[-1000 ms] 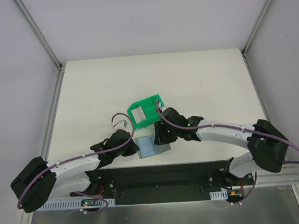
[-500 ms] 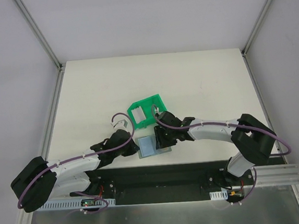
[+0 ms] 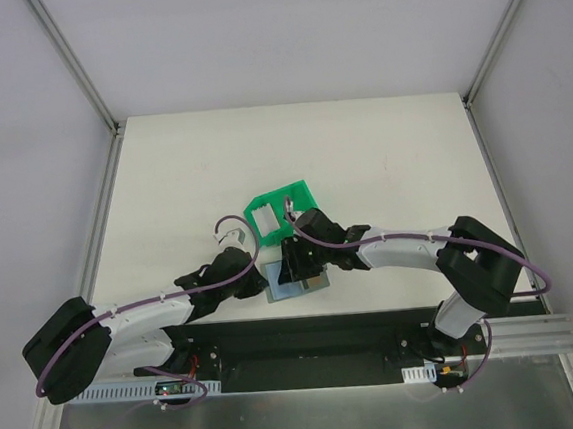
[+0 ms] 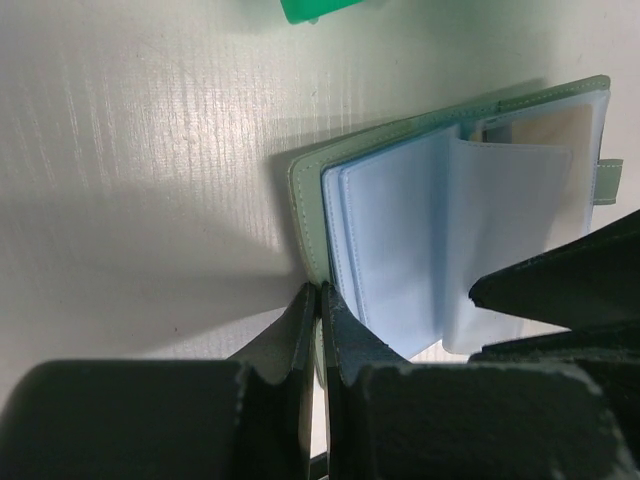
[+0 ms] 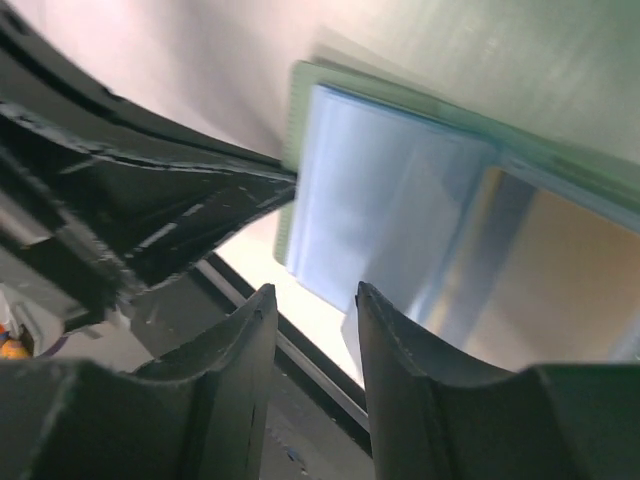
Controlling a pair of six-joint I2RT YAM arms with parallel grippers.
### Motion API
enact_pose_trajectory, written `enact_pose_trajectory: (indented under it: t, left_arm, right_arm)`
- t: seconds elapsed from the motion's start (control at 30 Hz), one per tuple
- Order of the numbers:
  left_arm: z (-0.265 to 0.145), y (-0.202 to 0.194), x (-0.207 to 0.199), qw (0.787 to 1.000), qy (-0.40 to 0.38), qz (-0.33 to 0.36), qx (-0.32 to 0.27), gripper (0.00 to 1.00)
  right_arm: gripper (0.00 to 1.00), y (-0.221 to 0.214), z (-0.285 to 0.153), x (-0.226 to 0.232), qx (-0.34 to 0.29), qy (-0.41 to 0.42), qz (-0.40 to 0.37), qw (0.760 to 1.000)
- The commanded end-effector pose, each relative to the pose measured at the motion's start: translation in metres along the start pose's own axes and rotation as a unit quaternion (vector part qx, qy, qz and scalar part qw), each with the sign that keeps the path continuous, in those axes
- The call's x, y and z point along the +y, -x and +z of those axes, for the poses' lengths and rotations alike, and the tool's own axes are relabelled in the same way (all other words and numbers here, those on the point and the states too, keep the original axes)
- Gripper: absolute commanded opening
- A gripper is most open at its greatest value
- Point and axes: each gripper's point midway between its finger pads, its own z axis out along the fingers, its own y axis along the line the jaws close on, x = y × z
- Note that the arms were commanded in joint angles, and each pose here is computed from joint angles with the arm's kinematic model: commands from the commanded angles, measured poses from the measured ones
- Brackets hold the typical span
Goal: Put the credit cards into the card holder
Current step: Turn over the card slot in the card holder.
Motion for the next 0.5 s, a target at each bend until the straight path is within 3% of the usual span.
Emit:
enact_pose_trajectory:
  t: [0.0, 0.23, 0.33, 0.47]
  left_arm:
    - [0.0, -0.016, 0.031, 0.998, 0.057, 0.018, 0.028, 0.0]
    - [0.001, -0.018, 0.034, 0.998, 0.061, 0.015, 0.029, 0.0]
    - [0.0, -0.02, 0.036, 0.997, 0.065, 0.01, 0.03, 0.0]
    - [-0.001, -0.019, 0.035, 0.998, 0.061, 0.009, 0.026, 0.0]
  right_arm:
    - [0.41, 0.019, -0.005, 0.045, -0.023, 0.09, -0.014, 0.996]
    - [0.4, 0.017, -0.012, 0.066, -0.017, 0.149, -0.032, 0.988]
    - [0.41, 0.027, -0.03, 0.075, -0.051, 0.159, -0.054, 0.984]
    - [0.43, 0.033, -0.047, 0.018, -0.085, 0.008, -0.026, 0.996]
